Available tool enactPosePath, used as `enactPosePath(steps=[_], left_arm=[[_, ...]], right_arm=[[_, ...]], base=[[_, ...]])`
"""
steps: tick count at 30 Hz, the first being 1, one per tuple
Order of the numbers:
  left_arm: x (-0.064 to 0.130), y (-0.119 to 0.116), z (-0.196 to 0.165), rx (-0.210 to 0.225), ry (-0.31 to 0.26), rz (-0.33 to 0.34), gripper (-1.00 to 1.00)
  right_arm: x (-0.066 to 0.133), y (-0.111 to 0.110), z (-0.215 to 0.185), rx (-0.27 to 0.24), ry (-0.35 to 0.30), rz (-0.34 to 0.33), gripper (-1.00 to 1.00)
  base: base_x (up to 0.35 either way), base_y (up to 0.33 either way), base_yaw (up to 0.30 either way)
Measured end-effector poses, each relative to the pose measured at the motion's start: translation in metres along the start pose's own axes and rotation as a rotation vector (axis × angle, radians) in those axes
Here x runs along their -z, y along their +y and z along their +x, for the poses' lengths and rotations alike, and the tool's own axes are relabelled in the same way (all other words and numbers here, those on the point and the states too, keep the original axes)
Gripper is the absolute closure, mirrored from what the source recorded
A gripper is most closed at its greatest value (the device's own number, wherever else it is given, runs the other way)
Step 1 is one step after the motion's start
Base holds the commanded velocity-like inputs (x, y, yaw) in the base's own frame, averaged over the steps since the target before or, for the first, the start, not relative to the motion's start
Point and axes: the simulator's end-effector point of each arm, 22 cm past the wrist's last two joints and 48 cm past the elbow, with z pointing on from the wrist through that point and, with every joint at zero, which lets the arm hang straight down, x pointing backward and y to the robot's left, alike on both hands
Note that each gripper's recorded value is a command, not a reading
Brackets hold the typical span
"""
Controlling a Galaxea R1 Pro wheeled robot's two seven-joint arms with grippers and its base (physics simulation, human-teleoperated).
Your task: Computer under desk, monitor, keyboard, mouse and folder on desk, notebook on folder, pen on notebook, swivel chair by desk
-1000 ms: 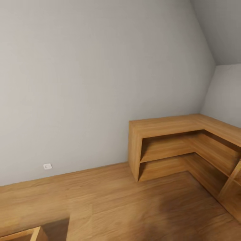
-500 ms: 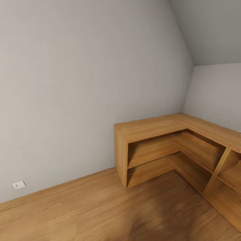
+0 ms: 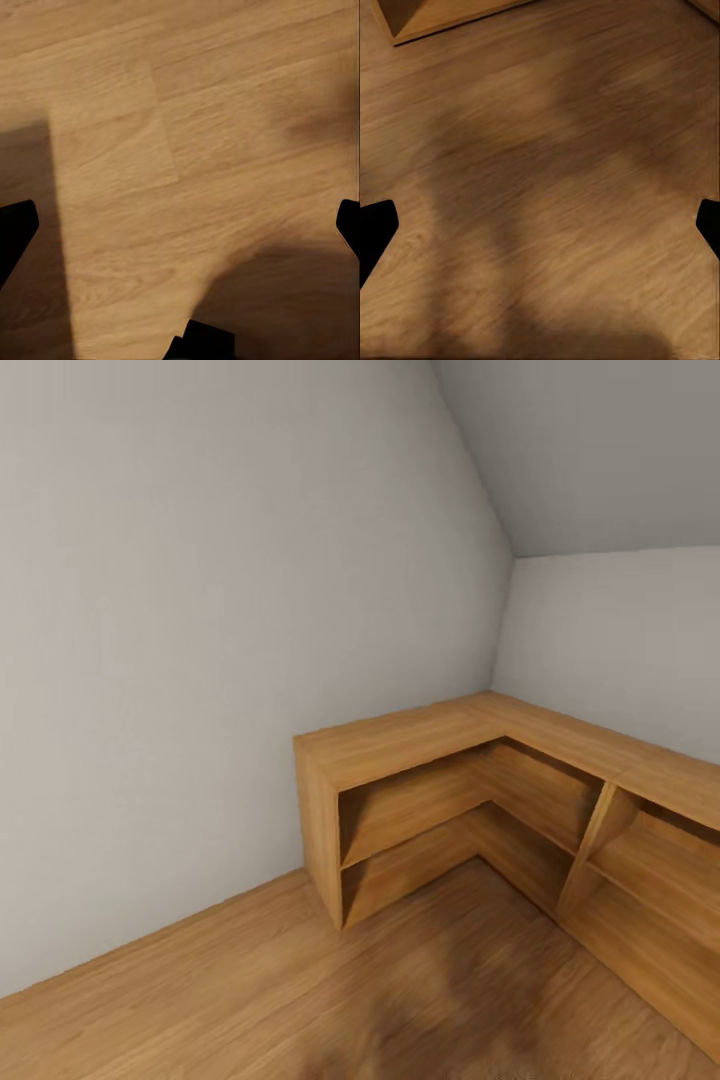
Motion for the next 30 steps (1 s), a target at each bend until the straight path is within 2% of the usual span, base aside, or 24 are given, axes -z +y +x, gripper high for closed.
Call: enactPosePath(steps=[22, 30], left_arm=[[0.0, 0.0, 0.0, 0.002, -0.001, -0.002, -1.0], [0.0, 0.0, 0.0, 0.002, -0.001, -0.002, -1.0]], right_arm=[[0.0, 0.0, 0.002, 0.003, 0.009, -0.004, -1.0], [0.0, 0.0, 0.014, 0.012, 0.068, -0.005, -1.0]], base=[[0.0, 0.0, -0.3], [0.0, 0.0, -0.3]])
